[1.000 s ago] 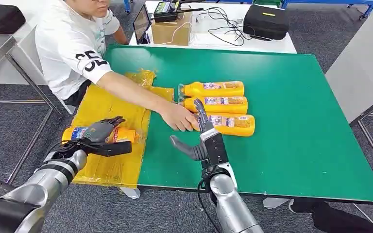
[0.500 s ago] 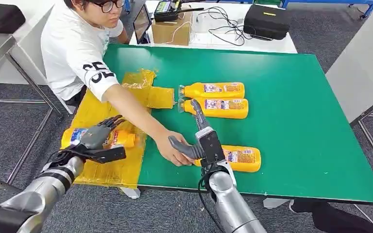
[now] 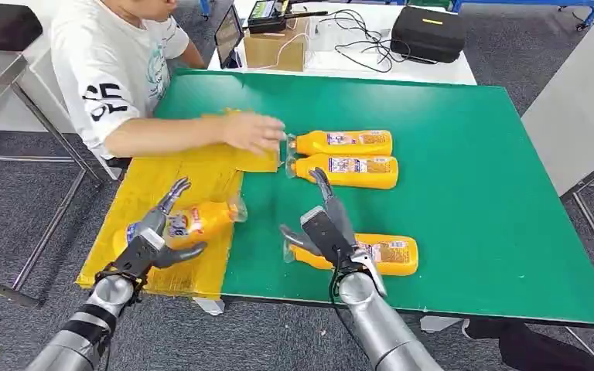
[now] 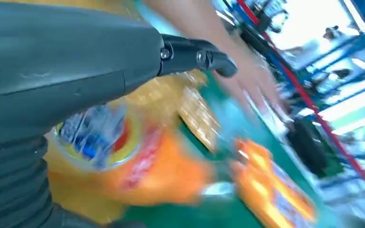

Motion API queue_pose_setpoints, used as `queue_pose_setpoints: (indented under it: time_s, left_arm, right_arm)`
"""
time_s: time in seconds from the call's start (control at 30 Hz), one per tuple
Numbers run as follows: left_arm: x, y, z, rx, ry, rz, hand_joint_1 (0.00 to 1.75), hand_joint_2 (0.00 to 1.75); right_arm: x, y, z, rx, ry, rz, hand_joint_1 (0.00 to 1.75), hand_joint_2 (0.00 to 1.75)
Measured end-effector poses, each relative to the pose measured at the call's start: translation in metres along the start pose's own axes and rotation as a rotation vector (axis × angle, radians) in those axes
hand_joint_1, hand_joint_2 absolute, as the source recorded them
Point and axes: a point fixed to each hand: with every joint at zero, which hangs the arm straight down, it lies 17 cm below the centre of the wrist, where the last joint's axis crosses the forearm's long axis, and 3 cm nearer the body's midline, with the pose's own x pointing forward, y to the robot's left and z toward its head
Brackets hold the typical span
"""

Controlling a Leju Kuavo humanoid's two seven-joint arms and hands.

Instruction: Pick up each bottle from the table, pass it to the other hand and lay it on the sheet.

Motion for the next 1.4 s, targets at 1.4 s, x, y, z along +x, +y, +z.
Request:
queue_pose_setpoints:
  time_s: [1.4]
  left_arm:
    - [0.056, -0.020, -0.026, 0.161, -0.096, 0.284, 0.00, 0.00]
  right_arm:
    - [-0.061, -0.085, 0.053, -0.035, 0.093, 0.488, 0.00, 1.75]
